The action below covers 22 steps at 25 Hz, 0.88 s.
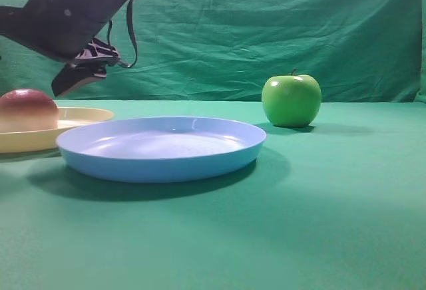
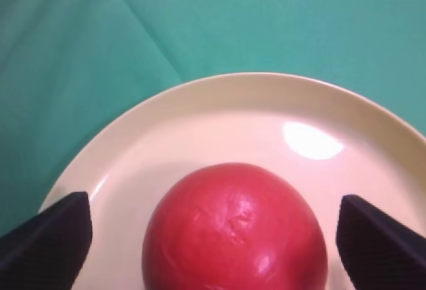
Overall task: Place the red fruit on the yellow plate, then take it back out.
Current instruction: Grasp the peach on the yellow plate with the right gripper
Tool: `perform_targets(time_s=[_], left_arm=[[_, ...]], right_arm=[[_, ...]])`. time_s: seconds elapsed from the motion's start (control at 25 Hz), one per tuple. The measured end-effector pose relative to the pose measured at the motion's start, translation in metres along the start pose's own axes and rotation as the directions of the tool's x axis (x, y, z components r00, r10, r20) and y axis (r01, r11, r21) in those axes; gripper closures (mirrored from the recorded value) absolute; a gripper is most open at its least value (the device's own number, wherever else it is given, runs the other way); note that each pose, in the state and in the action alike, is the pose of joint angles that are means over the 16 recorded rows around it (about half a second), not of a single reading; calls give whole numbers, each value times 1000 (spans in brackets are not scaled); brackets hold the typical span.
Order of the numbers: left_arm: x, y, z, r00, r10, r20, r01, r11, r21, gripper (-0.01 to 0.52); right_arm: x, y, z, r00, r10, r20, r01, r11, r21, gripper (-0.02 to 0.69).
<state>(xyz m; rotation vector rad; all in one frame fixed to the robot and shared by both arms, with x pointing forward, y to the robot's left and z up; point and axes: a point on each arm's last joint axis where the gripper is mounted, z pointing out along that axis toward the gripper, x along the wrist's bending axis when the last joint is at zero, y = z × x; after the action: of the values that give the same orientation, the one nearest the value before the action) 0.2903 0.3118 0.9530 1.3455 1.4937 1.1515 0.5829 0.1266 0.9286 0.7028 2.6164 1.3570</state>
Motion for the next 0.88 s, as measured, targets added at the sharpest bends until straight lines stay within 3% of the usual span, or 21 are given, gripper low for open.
perform_targets(time_s=[0.28, 0.72, 0.88], left_arm=[[0, 0, 0, 1000, 0, 0, 0, 1000, 0, 514], [0, 0, 0, 1000, 0, 0, 0, 1000, 0, 514], [0, 0, 0, 1000, 0, 0, 0, 1000, 0, 514]], right_arm=[[-2, -10, 9, 997, -72, 3, 72, 997, 14, 61], [0, -9, 7, 963, -267, -26, 268, 963, 19, 361], [1, 5, -7, 958, -283, -43, 283, 959, 2, 435]])
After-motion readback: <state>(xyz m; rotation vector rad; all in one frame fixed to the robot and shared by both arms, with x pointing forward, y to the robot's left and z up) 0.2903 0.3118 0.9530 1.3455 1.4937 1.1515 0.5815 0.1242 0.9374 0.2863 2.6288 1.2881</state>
